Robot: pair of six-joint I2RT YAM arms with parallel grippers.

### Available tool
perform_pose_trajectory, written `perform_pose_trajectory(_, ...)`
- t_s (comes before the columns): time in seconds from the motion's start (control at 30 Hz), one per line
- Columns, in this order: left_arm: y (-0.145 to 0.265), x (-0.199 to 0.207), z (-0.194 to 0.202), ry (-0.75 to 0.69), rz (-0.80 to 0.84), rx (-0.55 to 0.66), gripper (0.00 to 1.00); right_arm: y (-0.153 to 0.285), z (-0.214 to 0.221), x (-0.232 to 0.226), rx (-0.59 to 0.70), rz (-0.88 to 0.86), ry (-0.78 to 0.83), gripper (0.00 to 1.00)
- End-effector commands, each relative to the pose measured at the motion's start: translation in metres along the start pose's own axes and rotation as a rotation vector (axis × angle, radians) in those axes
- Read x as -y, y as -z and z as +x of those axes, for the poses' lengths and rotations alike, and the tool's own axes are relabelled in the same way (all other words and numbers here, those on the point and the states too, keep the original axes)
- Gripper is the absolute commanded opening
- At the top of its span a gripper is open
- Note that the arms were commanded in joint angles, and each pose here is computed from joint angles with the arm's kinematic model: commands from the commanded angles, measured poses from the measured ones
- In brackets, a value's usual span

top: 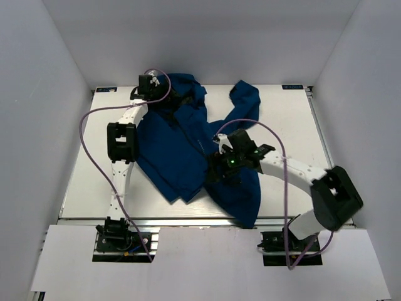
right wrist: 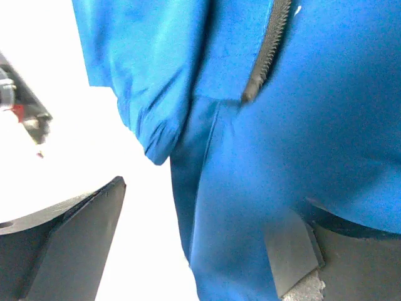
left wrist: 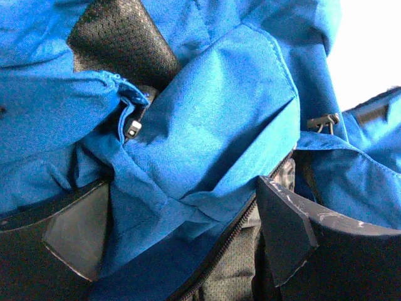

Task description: Zip up the jacket

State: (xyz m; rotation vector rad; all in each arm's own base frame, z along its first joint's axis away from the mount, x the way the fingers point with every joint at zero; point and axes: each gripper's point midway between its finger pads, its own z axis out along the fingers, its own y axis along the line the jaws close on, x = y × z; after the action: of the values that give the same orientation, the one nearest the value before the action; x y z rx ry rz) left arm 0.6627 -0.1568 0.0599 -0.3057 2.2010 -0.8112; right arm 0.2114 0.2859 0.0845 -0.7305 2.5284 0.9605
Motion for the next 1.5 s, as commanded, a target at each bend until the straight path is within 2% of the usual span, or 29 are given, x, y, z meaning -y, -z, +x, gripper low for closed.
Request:
perform_pose_trajectory(0.0,0.036,0.06,-0.038,-0.111,0.106,0.092,0.98,0.037,-0.037,-0.02,0.152,-0.013,0.041,0.89)
perform_pose_trajectory(0.07,0.057,0.068,-0.052,-0.139,0.074,0.127,0.98,0.053,-0.053,-0.021,0.218,0.03,0.072,0.89)
perform_pose_trajectory(0.1,0.081,0.09,-0.07,-0.193,0.087,0.17,0.98,0.061,-0.064,-0.02,0.252,0.068,0.08,0.89)
perform_pose_trajectory(0.2,0.119,0.099,-0.09,-0.217,-0.003,0.208,0.98,0.07,-0.058,-0.018,0.24,0.102,0.062,0.89)
perform_pose_trajectory(0.23,0.146,0.112,-0.096,-0.241,-0.02,0.216,0.98,0.075,-0.054,-0.019,0.245,0.105,0.051,0.9)
perform_pose_trajectory(0.3,0.168,0.115,-0.095,-0.256,-0.059,0.215,0.98,0.076,-0.044,-0.02,0.24,0.097,0.028,0.89)
perform_pose_trajectory(0.33,0.196,0.126,-0.095,-0.263,-0.066,0.218,0.98,0.078,-0.033,-0.017,0.235,0.102,0.015,0.89)
perform_pose_trajectory(0.4,0.209,0.114,-0.068,-0.216,-0.113,0.149,0.98,0.079,-0.022,-0.012,0.233,0.119,-0.015,0.89)
perform_pose_trajectory(0.43,0.237,0.126,-0.061,-0.207,-0.106,0.15,0.98,0.08,-0.01,-0.009,0.228,0.124,-0.027,0.89)
perform_pose_trajectory(0.47,0.232,0.101,-0.018,-0.167,-0.144,0.053,0.98,0.081,-0.005,-0.01,0.229,0.118,-0.042,0.89)
perform_pose_trajectory(0.53,0.239,0.111,0.025,-0.15,-0.118,0.015,0.98,0.079,0.01,-0.008,0.216,0.111,-0.058,0.89)
perform_pose_trajectory(0.57,0.252,0.1,0.067,-0.139,-0.135,-0.032,0.98,0.078,0.013,-0.009,0.218,0.096,-0.065,0.89)
perform_pose_trajectory(0.67,0.265,0.133,0.136,-0.163,-0.035,-0.103,0.98,0.072,0.029,-0.005,0.196,0.09,-0.078,0.89)
perform_pose_trajectory(0.7,0.265,0.129,0.182,-0.145,-0.035,-0.199,0.98,0.072,0.033,-0.003,0.19,0.1,-0.079,0.89)
perform_pose_trajectory(0.8,0.279,0.132,0.236,-0.133,-0.044,-0.3,0.98,0.069,0.042,0.01,0.183,0.15,-0.089,0.89)
perform_pose_trajectory(0.83,0.28,0.118,0.253,-0.142,-0.092,-0.318,0.98,0.068,0.042,0.01,0.189,0.149,-0.081,0.89)
perform_pose_trajectory(0.97,0.278,0.122,0.288,-0.197,-0.103,-0.353,0.98,0.052,0.055,0.016,0.176,0.12,-0.089,0.89)
perform_pose_trajectory(1.07,0.264,0.109,0.31,-0.192,-0.14,-0.411,0.98,0.04,0.064,0.025,0.135,0.14,-0.132,0.89)
perform_pose_trajectory(1.13,0.257,0.09,0.324,-0.187,-0.201,-0.453,0.98,0.035,0.066,0.033,0.132,0.172,-0.158,0.89)
perform_pose_trajectory(1.27,0.261,0.055,0.335,-0.17,-0.333,-0.463,0.98,0.031,0.071,0.051,0.138,0.237,-0.203,0.89)
perform_pose_trajectory(1.37,0.276,0.019,0.337,-0.157,-0.486,-0.441,0.98,0.028,0.075,0.064,0.13,0.271,-0.246,0.89)
perform_pose_trajectory(1.47,0.3,-0.024,0.345,-0.093,-0.623,-0.475,0.98,0.025,0.078,0.075,0.133,0.287,-0.298,0.89)
